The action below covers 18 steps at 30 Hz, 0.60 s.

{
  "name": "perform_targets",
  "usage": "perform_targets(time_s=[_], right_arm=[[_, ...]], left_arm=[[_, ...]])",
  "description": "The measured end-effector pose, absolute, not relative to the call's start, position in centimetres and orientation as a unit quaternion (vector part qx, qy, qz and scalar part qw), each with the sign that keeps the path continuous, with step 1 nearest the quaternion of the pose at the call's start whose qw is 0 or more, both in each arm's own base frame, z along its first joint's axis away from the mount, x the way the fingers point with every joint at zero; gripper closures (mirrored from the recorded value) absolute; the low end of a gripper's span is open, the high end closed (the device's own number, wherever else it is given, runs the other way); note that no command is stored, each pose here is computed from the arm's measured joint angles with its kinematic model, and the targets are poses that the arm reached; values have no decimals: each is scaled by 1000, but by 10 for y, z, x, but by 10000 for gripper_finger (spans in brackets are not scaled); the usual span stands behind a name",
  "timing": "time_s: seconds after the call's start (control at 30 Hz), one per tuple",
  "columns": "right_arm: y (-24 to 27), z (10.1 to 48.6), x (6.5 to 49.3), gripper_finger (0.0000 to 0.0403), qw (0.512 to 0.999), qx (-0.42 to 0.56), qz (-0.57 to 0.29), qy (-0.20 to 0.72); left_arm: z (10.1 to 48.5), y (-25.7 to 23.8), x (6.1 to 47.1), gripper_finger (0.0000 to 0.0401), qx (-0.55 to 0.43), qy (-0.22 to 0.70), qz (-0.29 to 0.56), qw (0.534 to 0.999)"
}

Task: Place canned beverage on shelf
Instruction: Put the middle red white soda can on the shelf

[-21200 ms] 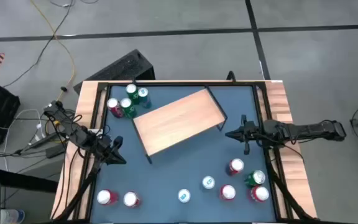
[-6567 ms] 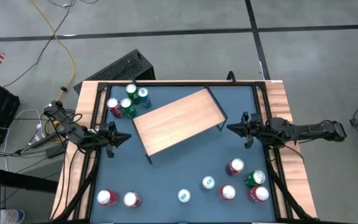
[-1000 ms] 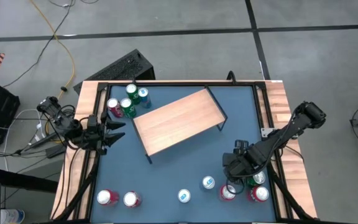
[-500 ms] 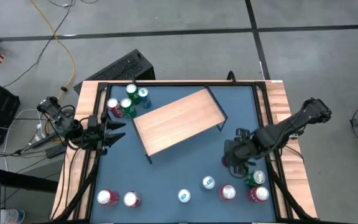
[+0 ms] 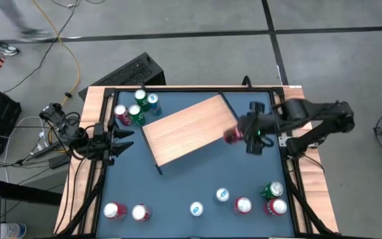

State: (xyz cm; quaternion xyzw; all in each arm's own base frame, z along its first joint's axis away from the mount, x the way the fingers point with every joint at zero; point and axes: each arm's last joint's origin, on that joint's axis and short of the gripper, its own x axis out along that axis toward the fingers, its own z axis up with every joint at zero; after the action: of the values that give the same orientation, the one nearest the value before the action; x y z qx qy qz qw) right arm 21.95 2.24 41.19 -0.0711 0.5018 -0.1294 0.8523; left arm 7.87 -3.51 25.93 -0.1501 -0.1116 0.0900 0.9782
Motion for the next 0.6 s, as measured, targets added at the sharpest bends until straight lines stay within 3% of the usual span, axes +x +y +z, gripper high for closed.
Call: perform_targets(time_s=[0.37, 0.6], right_arm=[[-64, 431, 243, 173, 888, -114, -167, 413], [-106, 412, 264, 173, 848, -120, -170, 488]], left_arm=[[259, -35, 79, 185, -151, -112, 92, 978], [259, -35, 79, 185, -153, -112, 95, 977]])
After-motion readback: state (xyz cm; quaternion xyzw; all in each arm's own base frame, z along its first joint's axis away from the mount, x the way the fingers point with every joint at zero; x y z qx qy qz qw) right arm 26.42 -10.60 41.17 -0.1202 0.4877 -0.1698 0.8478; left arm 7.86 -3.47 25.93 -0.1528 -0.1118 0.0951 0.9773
